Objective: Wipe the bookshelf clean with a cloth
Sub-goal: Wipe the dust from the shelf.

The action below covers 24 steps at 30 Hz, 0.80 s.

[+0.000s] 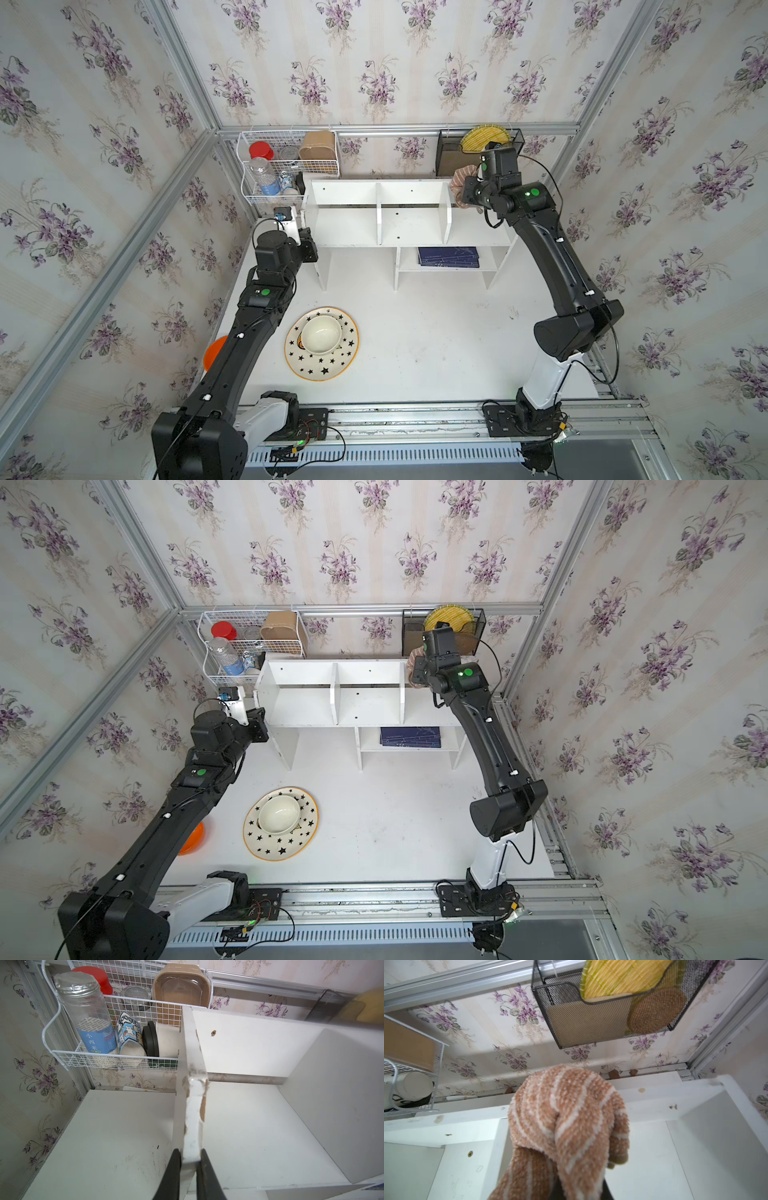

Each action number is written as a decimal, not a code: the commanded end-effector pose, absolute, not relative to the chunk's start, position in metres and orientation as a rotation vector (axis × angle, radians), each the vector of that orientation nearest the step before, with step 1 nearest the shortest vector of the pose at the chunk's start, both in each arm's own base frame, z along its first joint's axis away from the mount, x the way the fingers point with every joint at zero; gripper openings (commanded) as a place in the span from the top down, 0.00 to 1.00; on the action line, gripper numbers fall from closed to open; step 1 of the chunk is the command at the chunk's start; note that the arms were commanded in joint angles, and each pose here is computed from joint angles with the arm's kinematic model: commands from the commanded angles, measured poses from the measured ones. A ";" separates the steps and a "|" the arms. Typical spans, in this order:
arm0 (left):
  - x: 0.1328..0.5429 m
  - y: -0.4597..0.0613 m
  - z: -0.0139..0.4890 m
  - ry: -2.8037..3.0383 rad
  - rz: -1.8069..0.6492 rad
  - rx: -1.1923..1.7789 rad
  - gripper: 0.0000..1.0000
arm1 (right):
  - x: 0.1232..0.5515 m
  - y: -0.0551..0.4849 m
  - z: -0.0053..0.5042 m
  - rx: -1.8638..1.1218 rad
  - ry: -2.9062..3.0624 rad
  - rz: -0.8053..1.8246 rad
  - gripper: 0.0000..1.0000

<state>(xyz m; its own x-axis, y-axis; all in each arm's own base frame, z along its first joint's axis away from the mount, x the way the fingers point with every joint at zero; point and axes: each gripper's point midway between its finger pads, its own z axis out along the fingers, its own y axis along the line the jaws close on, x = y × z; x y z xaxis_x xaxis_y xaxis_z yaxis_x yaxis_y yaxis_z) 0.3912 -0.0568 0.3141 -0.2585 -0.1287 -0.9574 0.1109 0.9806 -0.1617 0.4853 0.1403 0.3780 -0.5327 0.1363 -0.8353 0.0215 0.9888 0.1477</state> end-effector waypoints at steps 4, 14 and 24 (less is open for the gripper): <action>0.388 -0.065 0.311 1.836 -0.301 -0.016 1.00 | 0.487 0.094 0.391 0.240 2.085 -0.015 1.00; 0.387 -0.065 0.313 1.831 -0.303 -0.016 1.00 | 0.452 0.010 0.388 0.393 2.112 -0.213 1.00; 0.388 -0.065 0.312 1.834 -0.300 -0.018 1.00 | 0.407 0.024 0.363 0.371 2.156 -0.073 1.00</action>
